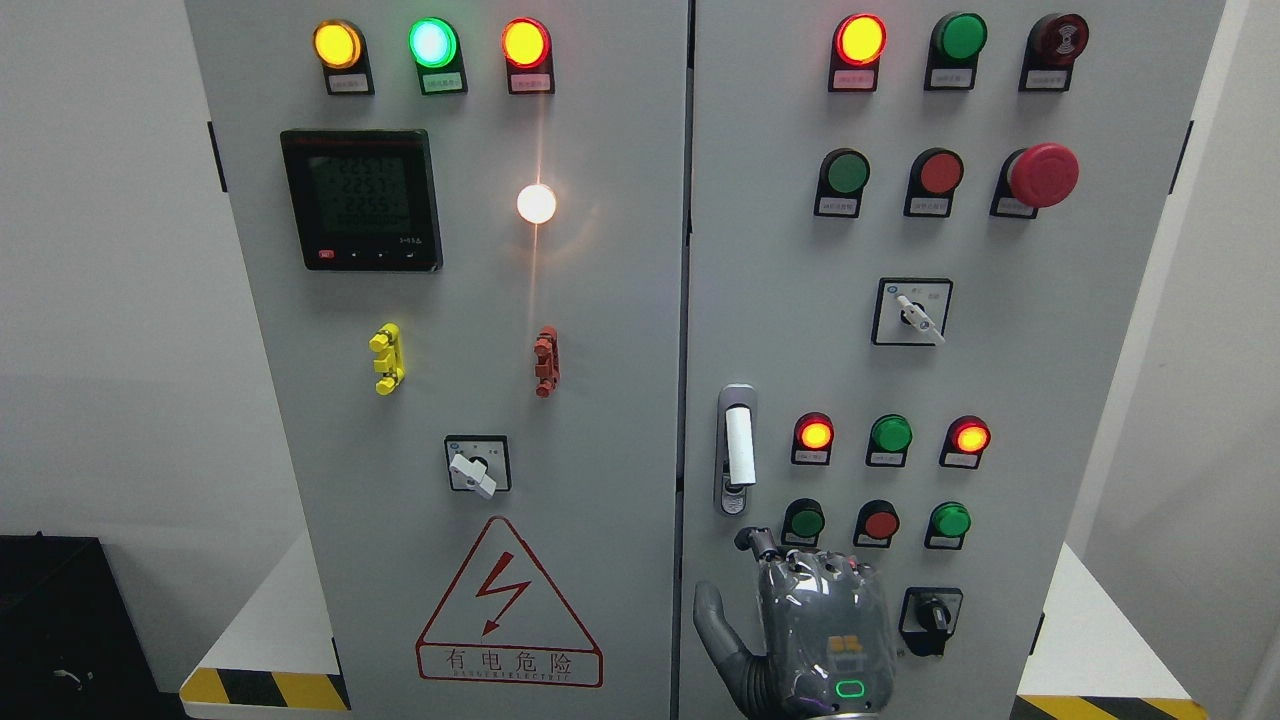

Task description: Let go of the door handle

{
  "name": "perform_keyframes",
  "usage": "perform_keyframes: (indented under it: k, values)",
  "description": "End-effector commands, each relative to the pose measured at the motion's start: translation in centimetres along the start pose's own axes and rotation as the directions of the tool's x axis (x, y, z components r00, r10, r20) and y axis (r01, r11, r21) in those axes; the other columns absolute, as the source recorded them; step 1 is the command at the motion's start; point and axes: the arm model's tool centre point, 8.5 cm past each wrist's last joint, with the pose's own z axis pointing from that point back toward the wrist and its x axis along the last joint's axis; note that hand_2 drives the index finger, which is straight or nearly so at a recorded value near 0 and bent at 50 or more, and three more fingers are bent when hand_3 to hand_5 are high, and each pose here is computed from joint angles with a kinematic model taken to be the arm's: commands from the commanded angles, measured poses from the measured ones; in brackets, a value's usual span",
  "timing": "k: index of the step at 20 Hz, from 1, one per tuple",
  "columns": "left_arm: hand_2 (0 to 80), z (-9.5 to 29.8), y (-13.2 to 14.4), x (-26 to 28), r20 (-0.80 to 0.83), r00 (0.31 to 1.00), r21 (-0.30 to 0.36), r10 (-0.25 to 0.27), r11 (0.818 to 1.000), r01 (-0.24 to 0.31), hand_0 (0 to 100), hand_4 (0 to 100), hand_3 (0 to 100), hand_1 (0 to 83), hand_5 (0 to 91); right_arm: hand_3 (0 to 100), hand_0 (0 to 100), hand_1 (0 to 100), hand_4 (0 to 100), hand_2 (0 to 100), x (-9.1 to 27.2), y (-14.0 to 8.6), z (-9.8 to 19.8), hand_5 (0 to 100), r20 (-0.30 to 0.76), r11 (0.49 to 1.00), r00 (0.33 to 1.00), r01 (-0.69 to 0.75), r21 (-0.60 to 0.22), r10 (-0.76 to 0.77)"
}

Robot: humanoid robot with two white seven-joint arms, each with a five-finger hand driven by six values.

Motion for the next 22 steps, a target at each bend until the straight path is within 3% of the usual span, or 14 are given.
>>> perform_keyframes:
  k: [1, 4, 6, 11, 22]
  values:
    - [0.0, 0.1, 0.0, -1.1, -0.016, 1.0, 0.0, 0.002, 1.0, -0.002, 12, 0, 0, 55.6, 0.0, 100, 51, 32, 100, 80, -0.3, -1.8, 0.3, 100, -0.009, 0.999, 1.0, 0.013, -0.043, -0.013]
    - [0.0, 0.1, 0.0, -1.1, -0.016, 1.0, 0.0, 0.002, 1.0, -0.002, 12, 0, 0, 55.6, 0.0, 100, 46, 30, 100, 92, -0.1, -2.2, -0.4, 100, -0.003, 0.999, 1.0, 0.014, -0.047, -0.014]
    - [0.0, 0.1, 0.0, -1.1, -0.016, 1.0, 0.0, 0.002, 1.0, -0.002, 12, 0, 0, 55.6, 0.0, 100, 38, 27, 100, 99, -0.1, -2.0, -0.5, 100, -0.005, 1.0, 1.0, 0.013, -0.017, -0.013]
    - [0.0, 0.1, 0.0, -1.1, -0.016, 1.0, 0.0, 0.001, 1.0, -0.001, 12, 0, 0, 55.6, 0.0, 100, 29, 23, 100, 100, 0.1, -2.6, -1.6, 100, 0.005, 0.999, 1.0, 0.01, -0.037, -0.01]
    - [0.0, 0.1, 0.0, -1.1, -0.016, 1.0, 0.0, 0.001, 1.0, -0.001, 12, 0, 0, 55.6, 0.0, 100, 29, 16, 100, 100, -0.7, -2.8, -2.9, 100, -0.022, 1.0, 1.0, 0.001, -0.025, -0.001]
